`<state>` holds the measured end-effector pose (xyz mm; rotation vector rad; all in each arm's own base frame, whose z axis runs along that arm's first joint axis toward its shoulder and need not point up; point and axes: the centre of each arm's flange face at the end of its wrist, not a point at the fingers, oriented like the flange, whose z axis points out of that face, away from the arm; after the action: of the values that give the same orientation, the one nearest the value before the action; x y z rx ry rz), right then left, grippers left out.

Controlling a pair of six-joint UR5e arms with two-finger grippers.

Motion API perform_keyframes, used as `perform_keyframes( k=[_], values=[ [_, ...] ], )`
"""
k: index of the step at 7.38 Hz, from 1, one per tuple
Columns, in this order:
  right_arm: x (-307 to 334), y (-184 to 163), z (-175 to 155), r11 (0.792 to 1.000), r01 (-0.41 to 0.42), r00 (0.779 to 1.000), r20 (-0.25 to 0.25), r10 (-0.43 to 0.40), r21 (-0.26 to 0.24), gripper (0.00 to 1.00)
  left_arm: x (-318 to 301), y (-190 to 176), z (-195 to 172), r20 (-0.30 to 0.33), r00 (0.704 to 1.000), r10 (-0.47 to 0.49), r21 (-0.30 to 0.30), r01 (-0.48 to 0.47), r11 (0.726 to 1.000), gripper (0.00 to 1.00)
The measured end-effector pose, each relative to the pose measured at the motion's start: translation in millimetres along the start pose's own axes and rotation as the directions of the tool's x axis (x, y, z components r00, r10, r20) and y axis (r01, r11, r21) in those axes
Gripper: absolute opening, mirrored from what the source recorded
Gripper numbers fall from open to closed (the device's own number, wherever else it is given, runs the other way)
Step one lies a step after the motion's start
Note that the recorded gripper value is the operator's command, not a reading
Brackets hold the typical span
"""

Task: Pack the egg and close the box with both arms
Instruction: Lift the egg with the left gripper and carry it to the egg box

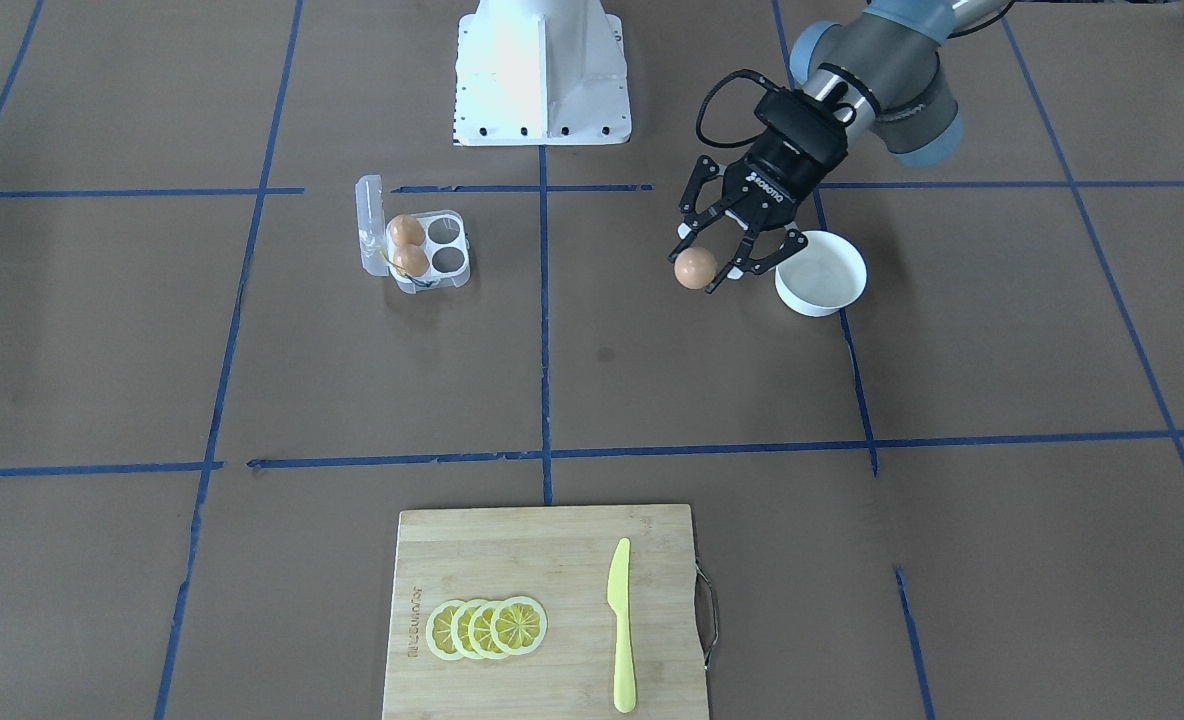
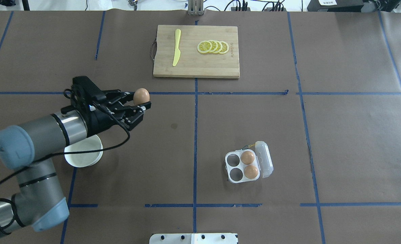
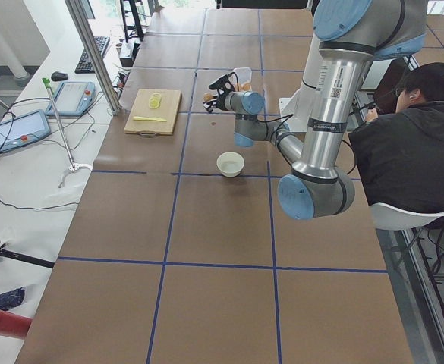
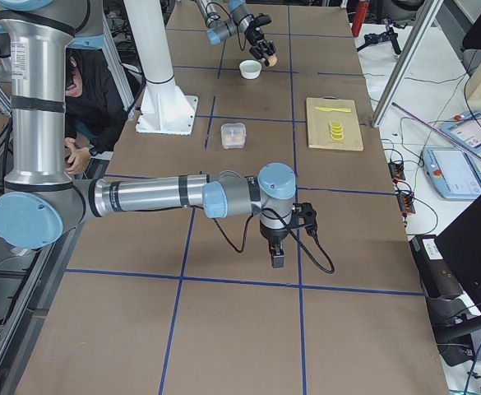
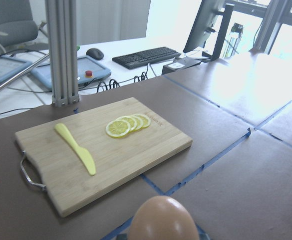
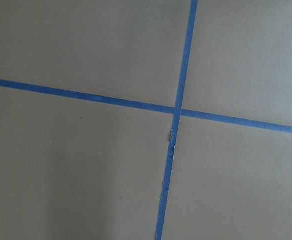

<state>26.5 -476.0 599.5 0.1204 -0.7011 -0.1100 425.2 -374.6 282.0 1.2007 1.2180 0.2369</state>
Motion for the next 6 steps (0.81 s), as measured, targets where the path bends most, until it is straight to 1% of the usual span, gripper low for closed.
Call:
perform_keyframes(
  k=[1, 2, 4, 5, 6],
  values=[
    [0.2, 0.1, 0.2, 1.0, 0.0, 1.0, 0.0, 0.0, 0.0, 1.0, 48.2, 20.9, 17.0, -0.029, 0.999, 0.027, 0.008, -0.027, 1.0, 0.0],
    [0.5, 0.3, 0.5, 1.0, -0.001, 1.0, -0.001, 0.001, -0.001, 1.0, 93.8, 34.9, 35.0, -0.059, 0.995, 0.083, 0.022, -0.082, 0.996, 0.0],
    [0.8, 0.2, 0.7, 1.0, -0.001, 1.0, -0.002, 0.001, -0.001, 1.0, 153.6, 35.6, 72.2, -0.134, 0.97, 0.202, 0.055, -0.196, 0.979, 0.0],
    [1.0, 0.3, 0.8, 1.0, -0.001, 1.0, -0.003, 0.001, -0.002, 1.0, 170.8, 36.0, 91.8, -0.156, 0.96, 0.232, 0.056, -0.226, 0.972, 0.0],
    [1.2, 0.3, 0.9, 1.0, -0.002, 1.0, -0.004, 0.002, -0.002, 1.0, 182.5, 39.3, 111.1, -0.164, 0.954, 0.249, 0.047, -0.245, 0.968, 0.08]
  ],
)
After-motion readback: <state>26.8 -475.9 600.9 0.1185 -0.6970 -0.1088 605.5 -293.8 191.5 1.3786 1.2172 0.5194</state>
